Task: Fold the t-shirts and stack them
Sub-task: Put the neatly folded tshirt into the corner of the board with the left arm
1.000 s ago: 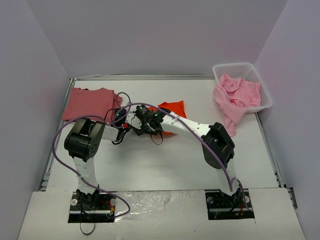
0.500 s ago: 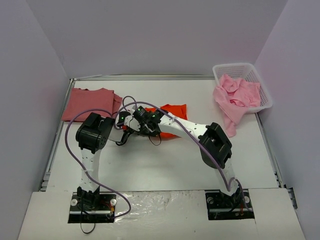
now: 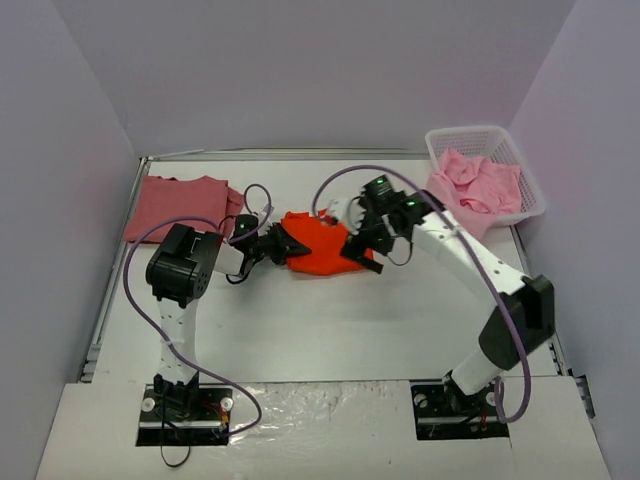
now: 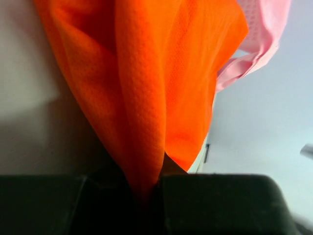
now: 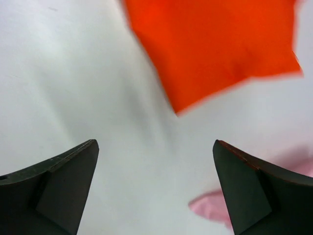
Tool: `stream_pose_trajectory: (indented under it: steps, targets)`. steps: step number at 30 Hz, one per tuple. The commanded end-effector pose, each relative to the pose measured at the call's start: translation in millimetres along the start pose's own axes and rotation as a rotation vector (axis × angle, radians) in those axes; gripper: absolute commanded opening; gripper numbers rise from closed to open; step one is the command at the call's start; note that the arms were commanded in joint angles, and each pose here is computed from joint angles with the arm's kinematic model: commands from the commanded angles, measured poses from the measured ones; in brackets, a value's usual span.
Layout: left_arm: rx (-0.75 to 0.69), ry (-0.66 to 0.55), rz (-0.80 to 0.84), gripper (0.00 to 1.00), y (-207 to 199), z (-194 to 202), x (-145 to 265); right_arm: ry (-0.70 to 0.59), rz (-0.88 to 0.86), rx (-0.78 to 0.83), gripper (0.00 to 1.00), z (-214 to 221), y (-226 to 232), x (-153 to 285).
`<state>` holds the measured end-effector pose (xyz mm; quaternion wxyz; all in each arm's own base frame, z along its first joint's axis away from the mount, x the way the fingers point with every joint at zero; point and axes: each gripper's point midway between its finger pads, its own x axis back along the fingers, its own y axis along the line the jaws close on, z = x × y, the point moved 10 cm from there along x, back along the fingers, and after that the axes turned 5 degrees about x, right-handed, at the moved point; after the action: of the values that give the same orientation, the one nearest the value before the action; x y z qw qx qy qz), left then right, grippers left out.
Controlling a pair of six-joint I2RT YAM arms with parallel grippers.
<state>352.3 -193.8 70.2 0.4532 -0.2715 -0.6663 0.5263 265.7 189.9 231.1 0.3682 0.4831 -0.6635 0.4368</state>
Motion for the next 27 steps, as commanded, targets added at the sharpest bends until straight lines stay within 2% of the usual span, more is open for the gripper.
stream_pose_trajectory:
  steps: [1,3,4,6,7,9,10,13,16,19,21,26,27]
  targets:
    - [-0.185,0.05,-0.06,0.03,-26,-8,9,0.012,-0.01,-0.155,1.0,61,-8,35]
    - [-0.292,0.063,-0.121,0.02,-46,-21,9,0.002,-0.047,-0.223,1.0,77,0,28]
    - [-0.323,0.108,-0.209,0.02,-40,-19,14,-0.015,-0.046,-0.242,1.0,82,1,27]
    - [-0.412,0.071,-0.303,0.02,-53,-34,16,-0.037,-0.1,-0.281,1.0,86,10,14]
    - [-0.463,0.122,-0.399,0.03,-47,-32,25,-0.042,-0.127,-0.284,1.0,87,12,9]
    - [-0.54,0.11,-0.568,0.02,-59,-45,33,-0.054,-0.165,-0.297,1.0,91,14,3]
    - [-0.607,0.117,-0.599,0.02,-62,-52,36,-0.059,-0.178,-0.292,1.0,92,14,1]
    - [-0.675,0.112,-0.655,0.02,-80,-67,45,-0.088,-0.238,-0.29,1.0,93,15,-10]
    - [-0.764,0.071,-0.728,0.02,-105,-81,58,-0.042,-0.26,-0.32,1.0,99,16,-20]
    - [-0.789,0.095,-0.793,0.02,-124,-96,70,-0.047,-0.268,-0.335,1.0,106,18,-26]
    - [-0.767,0.118,-0.875,0.02,-121,-102,79,-0.049,-0.279,-0.345,1.0,109,22,-29]
    - [-0.792,0.061,-0.967,0.02,-140,-120,109,-0.019,-0.261,-0.362,1.0,114,21,-35]
    - [-0.809,0.087,-1.009,0.02,-139,-120,116,-0.015,-0.258,-0.365,1.0,115,21,-37]
